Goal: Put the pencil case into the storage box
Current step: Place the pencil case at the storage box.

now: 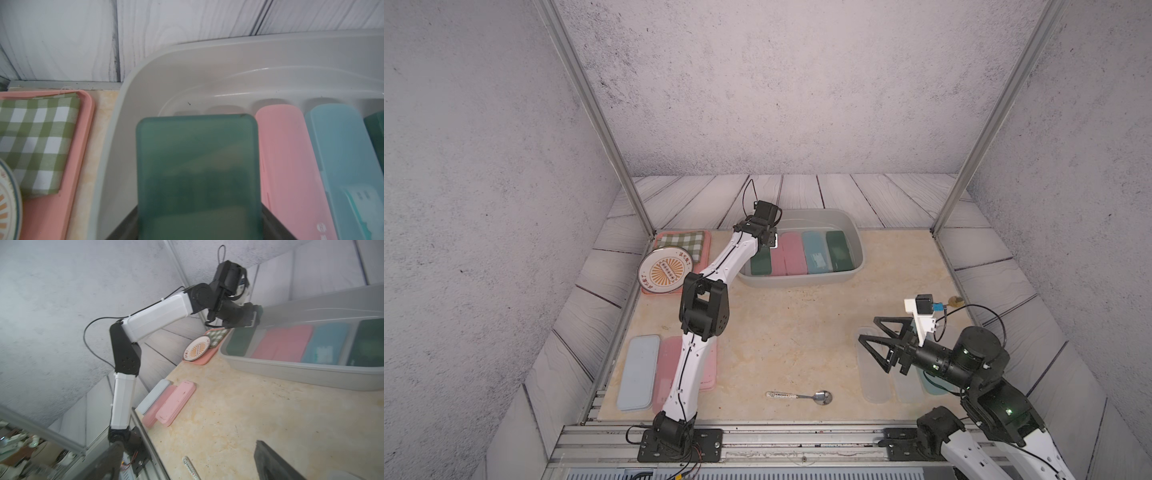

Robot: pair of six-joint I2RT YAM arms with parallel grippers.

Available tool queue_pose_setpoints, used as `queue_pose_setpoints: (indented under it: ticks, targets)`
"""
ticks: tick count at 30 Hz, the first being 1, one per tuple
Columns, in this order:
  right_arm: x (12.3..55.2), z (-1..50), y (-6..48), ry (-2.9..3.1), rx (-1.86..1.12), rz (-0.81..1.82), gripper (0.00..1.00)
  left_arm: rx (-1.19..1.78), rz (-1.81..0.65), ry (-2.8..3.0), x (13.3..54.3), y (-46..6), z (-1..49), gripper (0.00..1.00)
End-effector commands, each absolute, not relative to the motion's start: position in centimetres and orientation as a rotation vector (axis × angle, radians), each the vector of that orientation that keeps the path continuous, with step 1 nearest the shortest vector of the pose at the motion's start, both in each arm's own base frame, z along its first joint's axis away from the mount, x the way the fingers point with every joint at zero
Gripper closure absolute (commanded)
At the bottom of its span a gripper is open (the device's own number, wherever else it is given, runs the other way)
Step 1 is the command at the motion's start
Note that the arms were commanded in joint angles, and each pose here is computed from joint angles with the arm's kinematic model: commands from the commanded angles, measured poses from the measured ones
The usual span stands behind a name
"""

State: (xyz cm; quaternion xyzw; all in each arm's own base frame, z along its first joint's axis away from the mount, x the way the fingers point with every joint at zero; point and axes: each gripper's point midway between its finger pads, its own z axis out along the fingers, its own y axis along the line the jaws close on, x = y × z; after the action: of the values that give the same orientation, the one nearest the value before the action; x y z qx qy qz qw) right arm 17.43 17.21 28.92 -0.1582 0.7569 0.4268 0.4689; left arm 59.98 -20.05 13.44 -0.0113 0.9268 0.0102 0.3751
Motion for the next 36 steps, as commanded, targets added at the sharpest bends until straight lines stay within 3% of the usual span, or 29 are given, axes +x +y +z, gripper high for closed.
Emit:
queue_pose_setpoints:
  ticks: [1, 5, 8, 13, 25, 30, 32, 36]
  targets:
    - [21.5, 27.1, 16.5, 1.961, -0.293, 0.873, 0.01, -0.051, -0.002, 2.412, 60.1, -19.1, 14.4, 0.38]
    - [25.7, 26.5, 18.9, 2.028, -0.375, 0.824, 0.01, -0.008, 0.045, 2.432, 60.6, -18.9, 12.4, 0.37]
    - [28.0, 26.6, 20.2, 2.064, -0.424, 0.796, 0.01, 0.034, 0.076, 2.451, 60.5, -18.8, 11.5, 0.3]
    - [32.8, 25.3, 17.7, 2.152, -0.187, 0.567, 0.01, 0.068, 0.08, 2.499, 60.0, -18.8, 9.8, 0.25]
    - [32.8, 21.9, 17.5, 2.198, -0.109, 0.583, 0.01, 0.032, 0.045, 2.481, 60.8, -18.4, 9.6, 0.22]
    - [33.3, 20.7, 15.4, 2.254, -0.001, 0.469, 0.01, 0.037, 0.039, 2.469, 60.9, -18.4, 10.5, 0.1]
    - [33.8, 20.4, 14.4, 2.263, 0.063, 0.41, 0.01, 0.032, 0.038, 2.459, 60.8, -18.2, 11.5, 0.0]
    - [34.9, 20.6, 12.8, 2.274, 0.135, 0.334, 0.01, 0.013, 0.012, 2.397, 60.0, -17.7, 16.6, 0.02]
